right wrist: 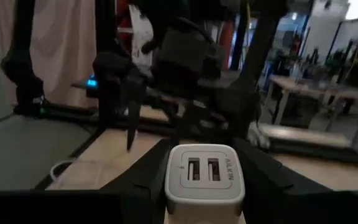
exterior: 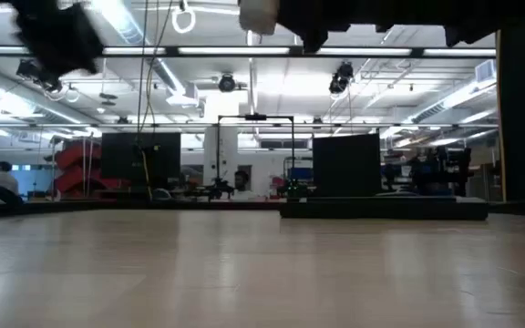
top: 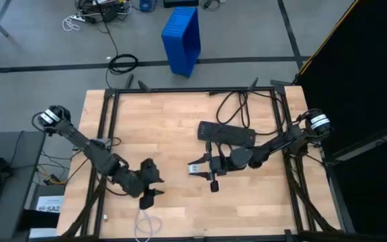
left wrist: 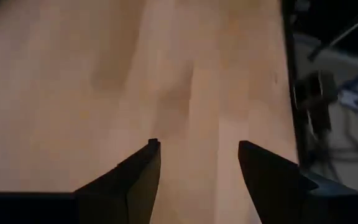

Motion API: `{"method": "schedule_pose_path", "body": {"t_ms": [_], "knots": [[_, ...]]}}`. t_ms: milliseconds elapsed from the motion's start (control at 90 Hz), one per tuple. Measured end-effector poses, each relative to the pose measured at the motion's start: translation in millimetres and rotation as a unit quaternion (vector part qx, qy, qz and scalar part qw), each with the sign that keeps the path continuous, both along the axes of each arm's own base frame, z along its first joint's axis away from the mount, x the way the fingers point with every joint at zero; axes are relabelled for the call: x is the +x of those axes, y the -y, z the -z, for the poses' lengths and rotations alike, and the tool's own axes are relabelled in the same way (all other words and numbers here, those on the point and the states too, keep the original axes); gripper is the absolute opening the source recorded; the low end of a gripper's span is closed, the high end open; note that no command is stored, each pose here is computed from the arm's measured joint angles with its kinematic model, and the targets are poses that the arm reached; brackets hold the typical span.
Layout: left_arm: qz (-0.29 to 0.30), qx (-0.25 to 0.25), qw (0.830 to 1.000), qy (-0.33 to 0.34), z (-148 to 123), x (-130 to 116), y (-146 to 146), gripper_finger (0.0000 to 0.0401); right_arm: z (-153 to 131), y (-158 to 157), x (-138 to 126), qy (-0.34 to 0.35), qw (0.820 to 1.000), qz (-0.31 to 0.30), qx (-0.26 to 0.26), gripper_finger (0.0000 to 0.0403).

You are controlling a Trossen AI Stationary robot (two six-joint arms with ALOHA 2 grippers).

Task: Insert USB
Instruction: Insert the white charger cable into the white charger adapter

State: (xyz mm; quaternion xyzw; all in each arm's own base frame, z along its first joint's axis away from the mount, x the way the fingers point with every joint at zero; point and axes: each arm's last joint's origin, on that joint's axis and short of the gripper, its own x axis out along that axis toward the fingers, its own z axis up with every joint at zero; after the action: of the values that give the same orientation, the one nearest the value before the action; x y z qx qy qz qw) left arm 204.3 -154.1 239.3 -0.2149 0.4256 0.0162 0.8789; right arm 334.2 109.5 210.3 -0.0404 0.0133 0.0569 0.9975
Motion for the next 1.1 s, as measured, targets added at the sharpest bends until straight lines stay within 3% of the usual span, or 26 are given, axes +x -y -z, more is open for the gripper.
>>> {"method": "schedule_pose_path", "body": {"t_ms": [122, 300, 533, 600, 756, 944, 1011, 1100], "knots": [[-0.053, -0.061, 0.991, -0.102, 6.3, -18.9, 6.9, 0.0202, 2.9, 0.0, -0.1, -0.015, 1.0, 0.0, 0.004, 0.0118], [-0.114, -0.079, 0.964, -0.225, 15.4, -46.6, 13.2, 0.0202, 1.9, -0.2, -0.1, -0.01, 1.0, -0.003, 0.006, 0.0118], [-0.209, -0.121, 0.92, -0.309, 18.0, -66.8, 20.6, 0.0202, 1.9, -0.3, -0.1, -0.01, 1.0, -0.004, 0.006, 0.0118], [-0.231, -0.119, 0.913, -0.316, 21.0, -68.5, 20.8, 0.0202, 1.9, -0.4, -0.2, -0.01, 1.0, -0.004, 0.005, 0.0118], [-0.217, -0.078, 0.903, -0.363, 42.9, -70.6, 25.6, 0.0202, 1.8, -2.4, -0.8, -0.01, 1.0, -0.007, 0.003, 0.0118], [-0.204, -0.056, 0.842, -0.496, 76.6, -76.0, 31.6, 0.0202, 1.8, -4.7, -1.6, -0.01, 1.0, -0.013, 0.003, 0.0118], [-0.199, -0.042, 0.843, -0.498, 82.7, -75.7, 32.0, 0.0202, 1.8, -4.5, -1.5, -0.01, 1.0, -0.013, 0.003, 0.0118], [-0.177, -0.029, 0.867, -0.466, 85.8, -72.1, 33.3, 0.0202, 1.8, -4.5, -1.5, -0.01, 1.0, -0.013, 0.003, 0.0118]]}}
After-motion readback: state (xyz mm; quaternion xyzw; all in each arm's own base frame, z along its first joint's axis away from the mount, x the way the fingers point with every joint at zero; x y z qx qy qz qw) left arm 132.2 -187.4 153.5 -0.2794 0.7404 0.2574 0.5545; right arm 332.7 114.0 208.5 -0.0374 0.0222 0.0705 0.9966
